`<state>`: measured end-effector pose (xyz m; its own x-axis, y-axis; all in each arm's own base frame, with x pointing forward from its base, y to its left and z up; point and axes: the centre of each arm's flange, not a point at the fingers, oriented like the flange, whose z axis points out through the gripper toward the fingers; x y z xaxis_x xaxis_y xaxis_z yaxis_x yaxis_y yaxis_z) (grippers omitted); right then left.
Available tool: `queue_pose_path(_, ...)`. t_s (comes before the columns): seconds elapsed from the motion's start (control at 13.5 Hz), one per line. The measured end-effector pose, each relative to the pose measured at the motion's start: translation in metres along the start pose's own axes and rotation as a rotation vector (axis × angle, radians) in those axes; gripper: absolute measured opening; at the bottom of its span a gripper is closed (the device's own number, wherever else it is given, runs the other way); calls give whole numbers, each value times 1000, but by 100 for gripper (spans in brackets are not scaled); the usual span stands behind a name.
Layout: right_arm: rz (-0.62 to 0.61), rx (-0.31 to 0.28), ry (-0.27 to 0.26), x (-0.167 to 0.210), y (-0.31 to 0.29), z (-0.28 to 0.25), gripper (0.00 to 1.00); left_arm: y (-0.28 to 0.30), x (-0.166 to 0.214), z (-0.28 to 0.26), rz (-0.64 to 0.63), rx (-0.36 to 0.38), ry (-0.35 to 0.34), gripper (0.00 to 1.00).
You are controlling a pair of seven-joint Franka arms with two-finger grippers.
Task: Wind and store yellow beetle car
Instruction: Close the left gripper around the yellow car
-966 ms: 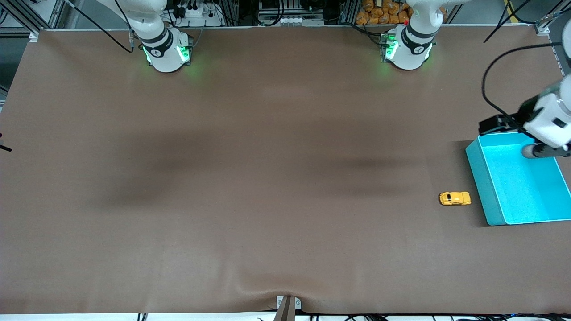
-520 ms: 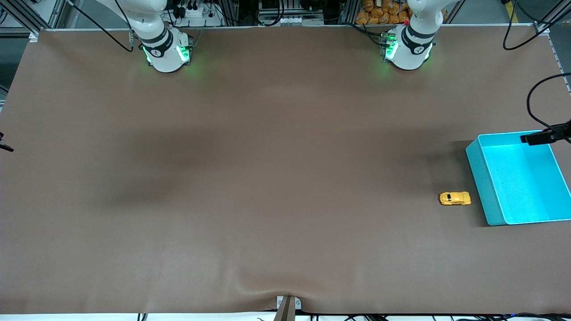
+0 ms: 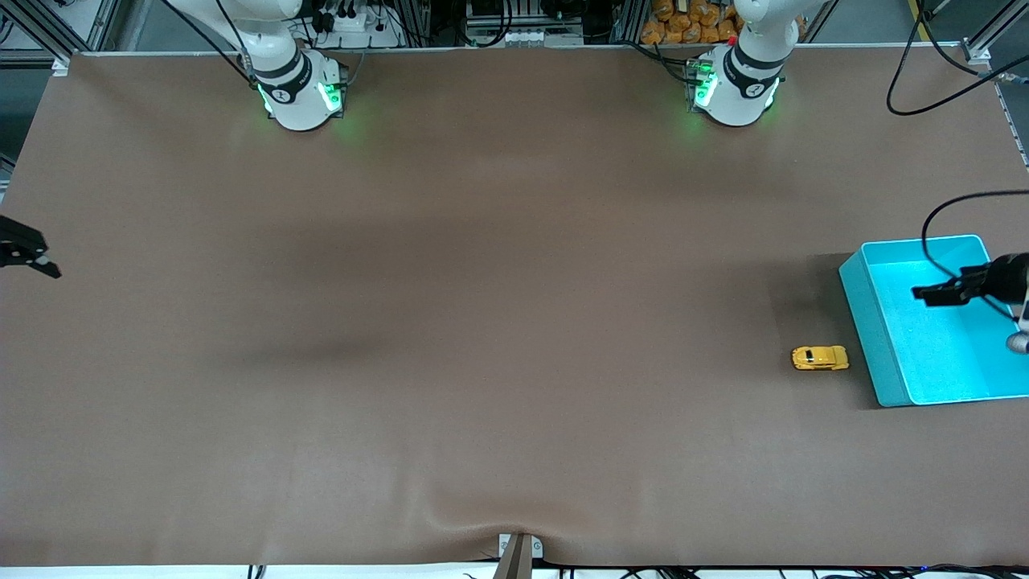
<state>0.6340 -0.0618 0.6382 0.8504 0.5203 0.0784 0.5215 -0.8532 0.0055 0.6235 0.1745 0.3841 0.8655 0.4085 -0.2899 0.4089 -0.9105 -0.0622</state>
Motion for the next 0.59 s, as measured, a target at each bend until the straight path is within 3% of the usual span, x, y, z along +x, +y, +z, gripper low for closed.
queue_pose_path(0.22,221,17,-16,15,-40,-9,100,37,9,8,-59,60,72,100)
queue_pose_path(0.37,280,28,-40,23,-57,-5,100,57,16,16,-118,92,125,100)
queue_pose_path(0.59,357,36,-76,22,-66,-2,100,73,26,47,-343,112,132,100)
